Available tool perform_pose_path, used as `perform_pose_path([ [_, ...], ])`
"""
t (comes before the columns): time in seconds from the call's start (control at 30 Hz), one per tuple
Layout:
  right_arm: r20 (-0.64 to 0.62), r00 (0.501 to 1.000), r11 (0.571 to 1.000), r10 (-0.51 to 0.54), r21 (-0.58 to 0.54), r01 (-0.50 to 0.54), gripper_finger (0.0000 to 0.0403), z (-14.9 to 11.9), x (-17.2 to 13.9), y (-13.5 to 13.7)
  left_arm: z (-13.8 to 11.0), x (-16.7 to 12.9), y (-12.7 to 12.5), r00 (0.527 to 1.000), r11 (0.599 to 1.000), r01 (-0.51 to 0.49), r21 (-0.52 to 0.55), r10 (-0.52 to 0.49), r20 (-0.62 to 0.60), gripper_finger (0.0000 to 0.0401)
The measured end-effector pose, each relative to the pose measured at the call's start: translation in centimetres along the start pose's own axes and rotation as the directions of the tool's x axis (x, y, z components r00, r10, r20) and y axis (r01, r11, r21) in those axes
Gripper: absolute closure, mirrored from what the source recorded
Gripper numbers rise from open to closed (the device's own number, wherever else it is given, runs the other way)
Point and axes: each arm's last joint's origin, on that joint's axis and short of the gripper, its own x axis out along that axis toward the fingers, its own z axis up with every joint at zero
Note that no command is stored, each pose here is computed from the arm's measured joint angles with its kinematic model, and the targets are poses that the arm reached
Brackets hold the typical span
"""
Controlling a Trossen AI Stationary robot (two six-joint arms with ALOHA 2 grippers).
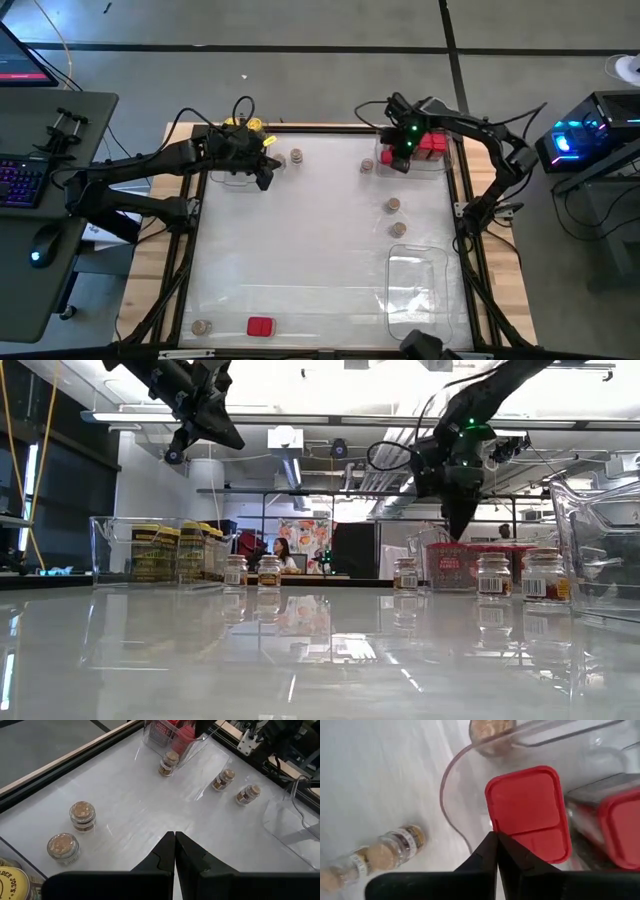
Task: Sort spices by type
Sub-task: Put the red seasoning can into the top right transparent bin
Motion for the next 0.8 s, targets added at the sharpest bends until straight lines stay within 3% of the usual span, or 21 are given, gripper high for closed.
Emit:
perform_pose_path([
  [0.33,0.079,0.995,0.998,-0.053,-0.021,0.055,0.0402,1.5,-1.8,-0.1,0.0,0.0,0.0,1.000,1.000,0.000,-0.007,0.000,0.000,0.0401],
  [0.6,0.069,0.996,0.999,-0.048,-0.002,0.048,0.0402,2.3,-0.5,-0.1,0.0,0.0,0.0,1.000,1.000,0.000,0.001,0.000,0.000,0.0401],
  [0.8,0.035,0.994,0.995,-0.101,0.017,0.100,0.0402,2.8,0.5,-0.4,0.0,0.0,0.0,1.000,1.000,0.001,0.001,-0.001,-0.001,0.0401],
])
